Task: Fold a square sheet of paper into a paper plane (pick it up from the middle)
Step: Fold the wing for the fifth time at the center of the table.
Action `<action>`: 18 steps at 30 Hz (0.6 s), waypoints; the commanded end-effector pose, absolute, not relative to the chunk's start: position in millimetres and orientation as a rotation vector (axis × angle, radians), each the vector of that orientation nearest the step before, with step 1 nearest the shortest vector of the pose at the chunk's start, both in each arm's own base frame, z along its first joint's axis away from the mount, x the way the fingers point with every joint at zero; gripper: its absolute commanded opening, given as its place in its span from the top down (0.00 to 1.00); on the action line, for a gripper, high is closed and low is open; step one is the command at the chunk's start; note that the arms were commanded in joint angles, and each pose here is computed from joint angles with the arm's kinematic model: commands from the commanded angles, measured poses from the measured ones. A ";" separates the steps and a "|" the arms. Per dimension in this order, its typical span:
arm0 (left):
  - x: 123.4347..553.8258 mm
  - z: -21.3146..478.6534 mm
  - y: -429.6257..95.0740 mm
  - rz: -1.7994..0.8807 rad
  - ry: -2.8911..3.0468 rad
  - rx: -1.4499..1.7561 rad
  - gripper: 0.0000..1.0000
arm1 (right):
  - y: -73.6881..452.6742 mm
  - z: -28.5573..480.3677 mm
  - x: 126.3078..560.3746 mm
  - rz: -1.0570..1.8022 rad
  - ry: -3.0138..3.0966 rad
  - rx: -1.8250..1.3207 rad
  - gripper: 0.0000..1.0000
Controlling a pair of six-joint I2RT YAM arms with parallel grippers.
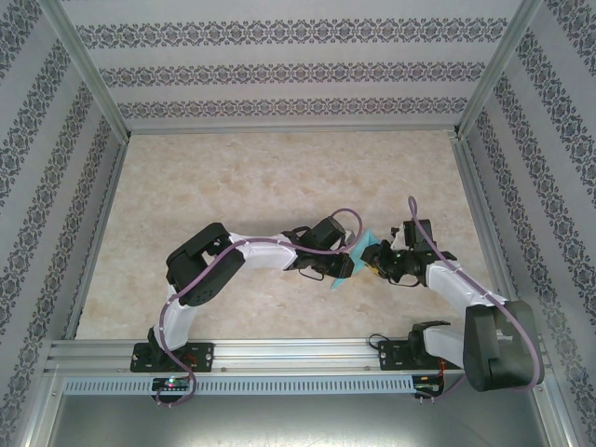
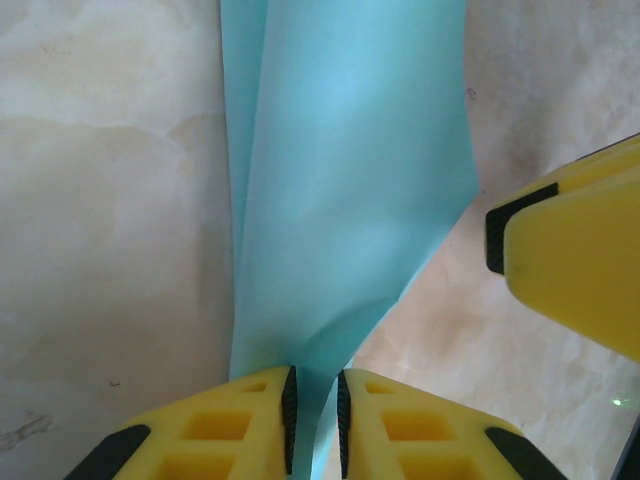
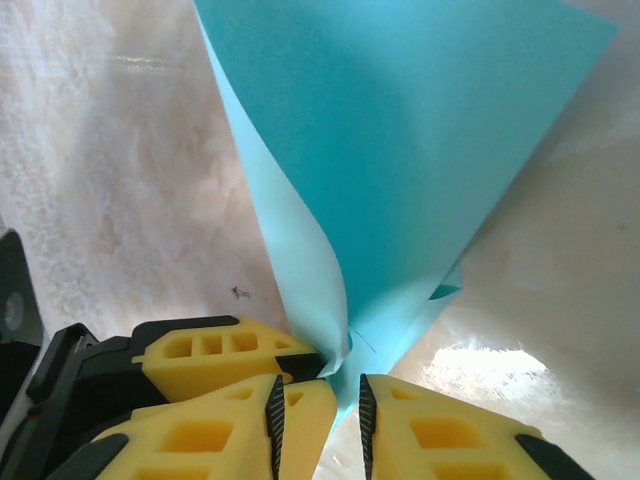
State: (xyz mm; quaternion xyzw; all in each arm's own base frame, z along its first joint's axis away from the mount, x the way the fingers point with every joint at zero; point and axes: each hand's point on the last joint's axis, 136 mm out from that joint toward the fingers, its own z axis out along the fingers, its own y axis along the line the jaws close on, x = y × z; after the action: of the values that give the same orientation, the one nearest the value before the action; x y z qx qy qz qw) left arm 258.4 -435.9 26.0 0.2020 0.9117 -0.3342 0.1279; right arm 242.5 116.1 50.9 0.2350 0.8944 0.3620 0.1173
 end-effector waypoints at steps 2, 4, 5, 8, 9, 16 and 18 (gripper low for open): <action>253.4 10.8 -435.0 -0.962 2.682 0.632 0.77 | 119.2 53.9 248.3 1.084 2.632 0.669 0.70; 253.6 11.2 -435.5 -0.962 2.681 0.632 0.77 | 119.7 50.0 250.0 1.086 2.637 0.669 0.69; 253.9 11.7 -435.7 -0.962 2.680 0.634 0.77 | 120.2 49.0 251.3 1.089 2.640 0.665 0.69; 253.9 11.7 -436.1 -0.963 2.680 0.634 0.77 | 121.7 45.8 252.4 1.093 2.664 0.651 0.70; 253.5 11.4 -435.7 -0.962 2.683 0.635 0.77 | 121.3 44.3 252.4 1.087 2.670 0.651 0.70; 253.1 16.2 -439.9 -0.990 2.672 0.646 0.75 | 127.0 46.7 258.5 1.139 2.650 0.624 0.77; 252.5 18.4 -441.2 -1.000 2.670 0.655 0.75 | 125.0 43.0 256.9 1.114 2.670 0.624 0.82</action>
State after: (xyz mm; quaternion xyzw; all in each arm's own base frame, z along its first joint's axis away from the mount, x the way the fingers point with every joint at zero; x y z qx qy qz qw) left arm 256.7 -440.4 27.7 0.2075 0.9078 -0.3436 0.1218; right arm 249.5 123.0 36.7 0.2253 0.8985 0.3676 0.0822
